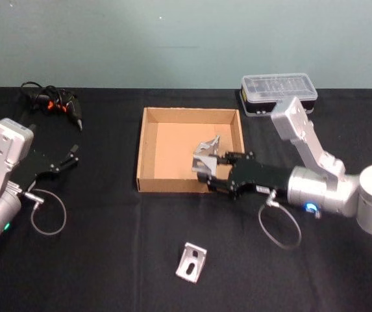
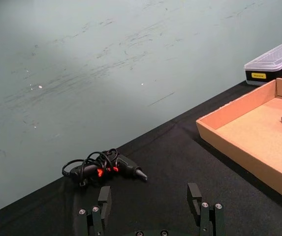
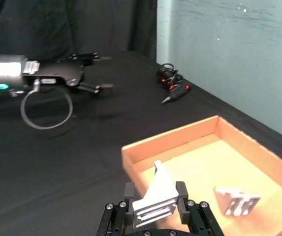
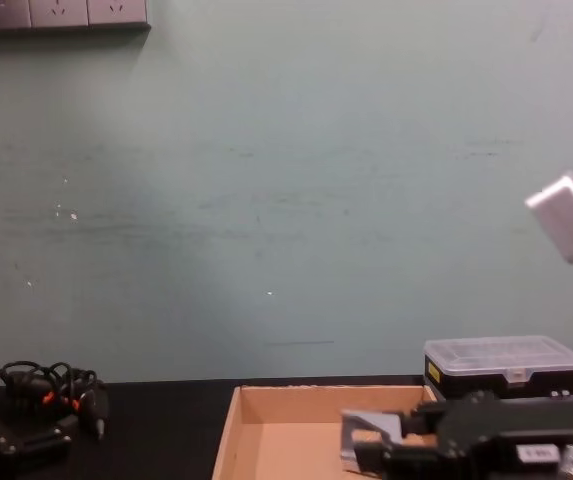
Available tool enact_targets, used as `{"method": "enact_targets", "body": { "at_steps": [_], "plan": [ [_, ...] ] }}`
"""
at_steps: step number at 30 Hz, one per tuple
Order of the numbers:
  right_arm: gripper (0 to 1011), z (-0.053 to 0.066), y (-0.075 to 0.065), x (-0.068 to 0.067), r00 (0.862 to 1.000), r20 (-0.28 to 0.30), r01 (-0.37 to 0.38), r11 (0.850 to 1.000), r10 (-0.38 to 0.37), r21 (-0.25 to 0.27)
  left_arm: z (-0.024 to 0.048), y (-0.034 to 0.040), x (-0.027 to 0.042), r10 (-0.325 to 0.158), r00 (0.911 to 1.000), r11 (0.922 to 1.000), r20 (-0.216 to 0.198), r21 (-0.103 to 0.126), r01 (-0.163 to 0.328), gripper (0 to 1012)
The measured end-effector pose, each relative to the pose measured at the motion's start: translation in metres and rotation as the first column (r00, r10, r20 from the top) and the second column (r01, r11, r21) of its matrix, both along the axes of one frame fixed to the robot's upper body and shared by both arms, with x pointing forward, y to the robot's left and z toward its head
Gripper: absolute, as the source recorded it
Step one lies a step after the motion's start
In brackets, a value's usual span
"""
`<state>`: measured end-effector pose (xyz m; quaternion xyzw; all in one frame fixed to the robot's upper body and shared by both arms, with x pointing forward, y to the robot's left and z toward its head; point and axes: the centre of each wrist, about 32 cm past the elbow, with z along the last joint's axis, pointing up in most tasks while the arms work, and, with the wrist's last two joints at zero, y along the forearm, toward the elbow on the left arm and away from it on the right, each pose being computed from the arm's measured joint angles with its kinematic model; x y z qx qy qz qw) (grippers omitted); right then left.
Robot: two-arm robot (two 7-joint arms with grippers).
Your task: Use one hand to pick up the angle iron from the table and place it into the box.
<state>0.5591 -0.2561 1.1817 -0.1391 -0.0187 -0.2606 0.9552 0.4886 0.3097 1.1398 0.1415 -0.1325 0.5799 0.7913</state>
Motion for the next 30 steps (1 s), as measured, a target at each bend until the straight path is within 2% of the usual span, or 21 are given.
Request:
{"method": "enact_targets", "body": {
  "at_steps": [3, 4, 7, 16, 22, 30],
  "plan": [
    [504, 0.001, 0.005, 0.014, 1.000, -0.004, 0.013, 1.000, -0.013, -0.001, 0.0000, -0.0001, 0.0000, 0.000, 1.0000, 1.0000, 0.000, 0.000, 0.000, 1011],
    [504, 0.001, 0.005, 0.014, 1.000, -0.004, 0.013, 1.000, -0.013, -0.001, 0.0000, 0.0000, 0.0000, 0.000, 1.0000, 1.0000, 0.000, 0.000, 0.000, 1011],
    [504, 0.001, 0.012, 0.029, 1.000, -0.017, 0.026, 1.000, -0.026, -0.002, 0.0000, 0.0000, 0.0000, 0.000, 1.0000, 1.0000, 0.000, 0.000, 0.000, 1011],
    [504, -0.003, 0.031, 0.059, 0.998, -0.045, 0.047, 0.999, -0.048, -0.020, 0.0000, 0.0000, 0.0000, 0.000, 1.0000, 1.0000, 0.000, 0.000, 0.000, 1011],
    [504, -0.006, 0.042, 0.072, 0.996, -0.062, 0.058, 0.997, -0.061, -0.045, 0.0000, 0.0000, 0.0000, 0.000, 1.0000, 1.0000, 0.000, 0.000, 0.000, 1011],
    [504, -0.008, 0.053, 0.082, 0.995, -0.074, 0.058, 0.996, -0.063, -0.072, 0.0000, 0.0000, 0.0000, 0.000, 1.0000, 1.0000, 0.000, 0.000, 0.000, 1011]
  ]
}}
